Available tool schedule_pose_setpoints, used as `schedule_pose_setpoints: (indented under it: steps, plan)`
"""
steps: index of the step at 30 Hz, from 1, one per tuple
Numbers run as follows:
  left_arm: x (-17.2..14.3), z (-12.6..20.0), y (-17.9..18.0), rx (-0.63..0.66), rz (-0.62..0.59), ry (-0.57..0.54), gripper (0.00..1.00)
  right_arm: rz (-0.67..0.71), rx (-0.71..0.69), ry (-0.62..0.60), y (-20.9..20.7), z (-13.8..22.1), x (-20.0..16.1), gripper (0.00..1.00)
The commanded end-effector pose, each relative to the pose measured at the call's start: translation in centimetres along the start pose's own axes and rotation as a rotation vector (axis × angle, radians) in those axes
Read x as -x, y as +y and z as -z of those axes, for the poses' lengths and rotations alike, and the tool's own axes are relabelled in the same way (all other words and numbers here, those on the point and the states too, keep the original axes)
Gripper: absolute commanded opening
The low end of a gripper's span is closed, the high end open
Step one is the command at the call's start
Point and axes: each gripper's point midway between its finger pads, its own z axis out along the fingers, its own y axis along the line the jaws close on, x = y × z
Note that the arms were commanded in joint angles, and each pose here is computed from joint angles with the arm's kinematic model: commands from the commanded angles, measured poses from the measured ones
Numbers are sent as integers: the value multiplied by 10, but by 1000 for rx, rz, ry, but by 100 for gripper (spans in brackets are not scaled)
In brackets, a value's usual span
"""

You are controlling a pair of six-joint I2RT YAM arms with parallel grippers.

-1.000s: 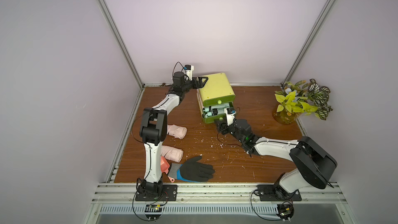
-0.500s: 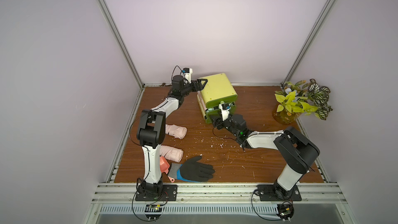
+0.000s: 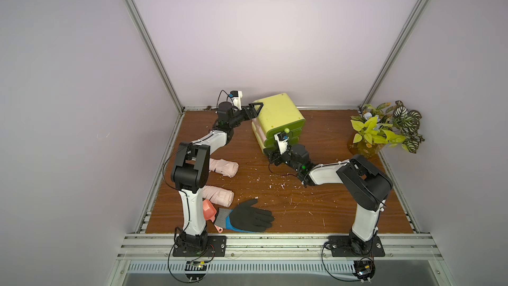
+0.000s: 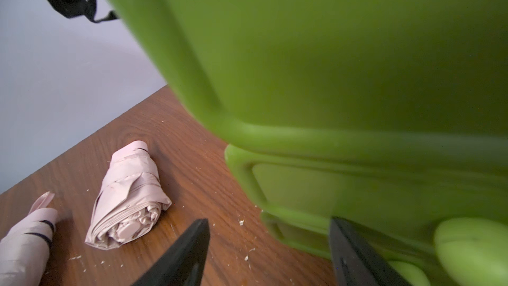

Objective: Place the umbrella in the drawer by color
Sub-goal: Close the drawer in the storage box.

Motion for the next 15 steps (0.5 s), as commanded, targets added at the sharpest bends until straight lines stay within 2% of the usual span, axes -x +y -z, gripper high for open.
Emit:
schedule_pose_setpoints:
  steps: [1,8,12,15]
  plan:
    - [-31,0,-83,-236,22,140,99,-30,36,-200,5,0,61,76]
    - [-11,8,-48,-58,-26,127,100,-114,20,-135,4,47,44,80]
    - [-4,18,-30,-6,-9,96,99,-132,-30,-71,-4,73,23,80]
    - [-7,26,-27,31,-45,101,99,-140,-67,-55,-12,87,11,80]
